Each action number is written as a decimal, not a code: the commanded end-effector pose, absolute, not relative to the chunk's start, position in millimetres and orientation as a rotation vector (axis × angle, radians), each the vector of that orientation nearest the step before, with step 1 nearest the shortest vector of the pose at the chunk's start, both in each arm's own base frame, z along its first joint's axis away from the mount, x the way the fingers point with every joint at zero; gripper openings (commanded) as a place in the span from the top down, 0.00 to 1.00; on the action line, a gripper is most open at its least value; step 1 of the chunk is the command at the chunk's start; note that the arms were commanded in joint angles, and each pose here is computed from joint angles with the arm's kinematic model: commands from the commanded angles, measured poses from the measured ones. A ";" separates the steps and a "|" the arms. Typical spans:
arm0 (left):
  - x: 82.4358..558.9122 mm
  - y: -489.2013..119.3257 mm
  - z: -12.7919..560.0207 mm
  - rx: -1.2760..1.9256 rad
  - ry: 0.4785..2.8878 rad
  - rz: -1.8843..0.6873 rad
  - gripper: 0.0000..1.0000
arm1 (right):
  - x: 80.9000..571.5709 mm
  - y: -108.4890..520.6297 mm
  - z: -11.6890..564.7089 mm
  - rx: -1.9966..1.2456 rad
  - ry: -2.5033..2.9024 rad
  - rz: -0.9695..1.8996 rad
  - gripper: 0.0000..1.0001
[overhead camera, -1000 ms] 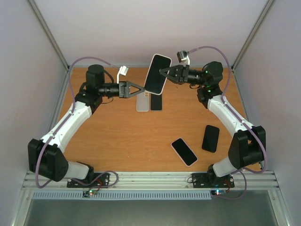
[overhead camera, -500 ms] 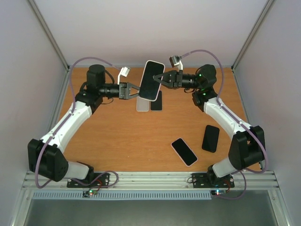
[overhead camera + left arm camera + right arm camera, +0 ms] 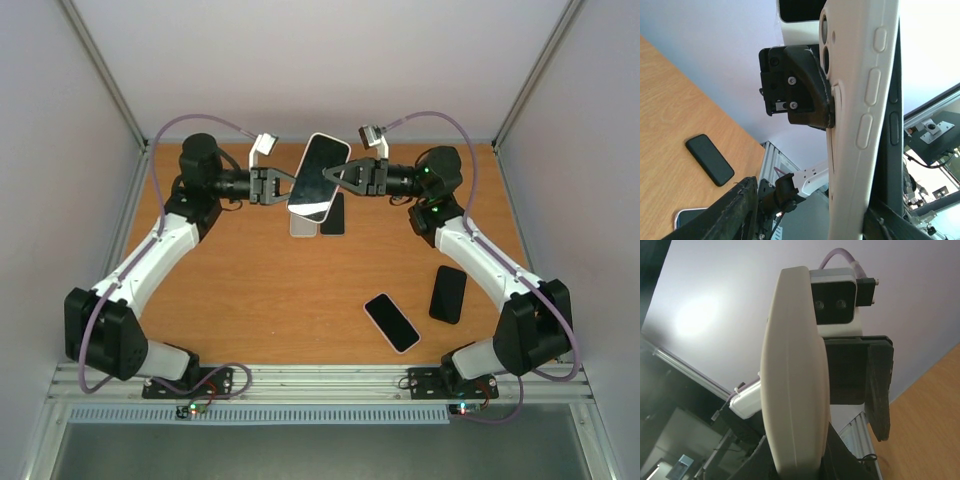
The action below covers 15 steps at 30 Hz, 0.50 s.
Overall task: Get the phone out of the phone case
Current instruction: Remove the phone case from the phone.
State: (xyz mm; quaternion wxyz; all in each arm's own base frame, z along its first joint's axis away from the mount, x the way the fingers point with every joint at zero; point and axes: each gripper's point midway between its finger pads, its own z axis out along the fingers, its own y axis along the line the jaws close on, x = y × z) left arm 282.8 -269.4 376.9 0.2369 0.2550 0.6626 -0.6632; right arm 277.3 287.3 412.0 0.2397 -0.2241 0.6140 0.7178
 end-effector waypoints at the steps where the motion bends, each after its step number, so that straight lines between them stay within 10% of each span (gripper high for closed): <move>1: 303.4 -273.4 399.7 0.592 1.707 -1.789 0.56 | 198.7 306.1 391.5 -1.041 1.743 2.096 0.99; 15: 250.9 -271.9 366.1 0.683 1.840 -1.797 0.68 | 198.0 305.2 370.1 -1.046 1.805 2.083 0.99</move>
